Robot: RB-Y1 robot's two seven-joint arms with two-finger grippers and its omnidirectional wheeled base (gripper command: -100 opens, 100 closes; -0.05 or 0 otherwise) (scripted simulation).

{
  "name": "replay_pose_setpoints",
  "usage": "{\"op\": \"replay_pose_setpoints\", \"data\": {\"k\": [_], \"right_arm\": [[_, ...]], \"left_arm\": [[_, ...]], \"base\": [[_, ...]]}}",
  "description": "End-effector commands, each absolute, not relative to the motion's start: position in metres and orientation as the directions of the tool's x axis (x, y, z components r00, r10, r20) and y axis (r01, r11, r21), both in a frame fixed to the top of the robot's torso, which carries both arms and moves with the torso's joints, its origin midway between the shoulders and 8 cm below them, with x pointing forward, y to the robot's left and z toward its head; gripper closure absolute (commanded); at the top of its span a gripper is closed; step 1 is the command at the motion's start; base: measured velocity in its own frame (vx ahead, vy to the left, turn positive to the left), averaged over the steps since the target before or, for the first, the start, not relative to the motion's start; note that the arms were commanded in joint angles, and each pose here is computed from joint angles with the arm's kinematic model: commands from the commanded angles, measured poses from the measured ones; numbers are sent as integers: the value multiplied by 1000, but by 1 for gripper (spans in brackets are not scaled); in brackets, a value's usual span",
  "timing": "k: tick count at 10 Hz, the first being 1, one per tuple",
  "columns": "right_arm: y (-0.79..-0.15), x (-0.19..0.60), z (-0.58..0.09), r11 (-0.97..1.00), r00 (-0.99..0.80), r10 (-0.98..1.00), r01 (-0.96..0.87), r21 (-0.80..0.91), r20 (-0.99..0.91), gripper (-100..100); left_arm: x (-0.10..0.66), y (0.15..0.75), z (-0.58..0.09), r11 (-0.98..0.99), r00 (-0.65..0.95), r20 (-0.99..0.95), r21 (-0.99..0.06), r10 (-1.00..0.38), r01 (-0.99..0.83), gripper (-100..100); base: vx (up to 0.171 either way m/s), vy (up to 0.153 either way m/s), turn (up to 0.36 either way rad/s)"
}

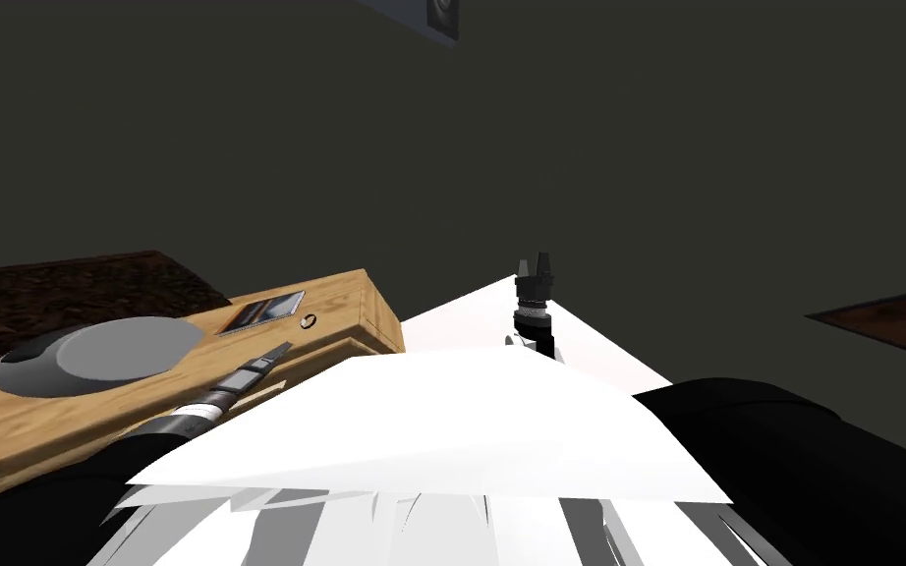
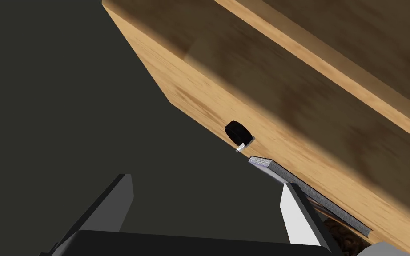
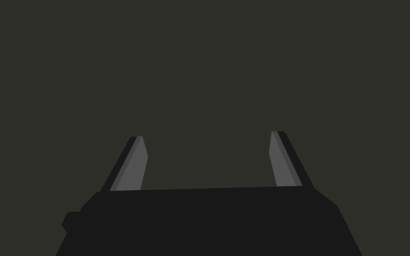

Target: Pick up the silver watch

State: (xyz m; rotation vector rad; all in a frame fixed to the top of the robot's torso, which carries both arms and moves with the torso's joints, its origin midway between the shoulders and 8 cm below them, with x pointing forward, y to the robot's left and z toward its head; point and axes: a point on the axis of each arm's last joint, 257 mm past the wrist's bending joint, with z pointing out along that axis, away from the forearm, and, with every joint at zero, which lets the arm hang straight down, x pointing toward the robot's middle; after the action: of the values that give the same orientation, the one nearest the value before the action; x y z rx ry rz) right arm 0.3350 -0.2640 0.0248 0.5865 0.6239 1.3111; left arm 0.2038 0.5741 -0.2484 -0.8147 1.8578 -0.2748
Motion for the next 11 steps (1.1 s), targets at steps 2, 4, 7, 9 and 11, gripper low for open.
{"op": "replay_pose_setpoints", "data": {"k": [2, 4, 7, 9, 11], "right_arm": [[-264, 335, 25, 163, 144, 986, -689, 706, -86, 0], [-264, 335, 25, 163, 144, 986, -689, 707, -86, 0], [-264, 335, 25, 163, 145, 986, -689, 707, -87, 0], [-264, 335, 25, 163, 145, 986, -689, 706, -87, 0], [-264, 335, 25, 163, 145, 986, -689, 707, -87, 0]], "left_arm": [[171, 604, -264, 762, -313, -730, -424, -608, -490, -100], [150, 624, -270, 774, -377, -722, -344, -580, -531, -100], [121, 647, -276, 784, -458, -700, -238, -548, -573, -100], [104, 659, -279, 787, -503, -682, -179, -532, -590, -100], [90, 668, -281, 789, -540, -663, -130, -519, -600, -100]], "base": [[90, -37, -258], [96, -12, -200], [80, 13, -161], [62, 31, -168], [62, 22, -124]]}}
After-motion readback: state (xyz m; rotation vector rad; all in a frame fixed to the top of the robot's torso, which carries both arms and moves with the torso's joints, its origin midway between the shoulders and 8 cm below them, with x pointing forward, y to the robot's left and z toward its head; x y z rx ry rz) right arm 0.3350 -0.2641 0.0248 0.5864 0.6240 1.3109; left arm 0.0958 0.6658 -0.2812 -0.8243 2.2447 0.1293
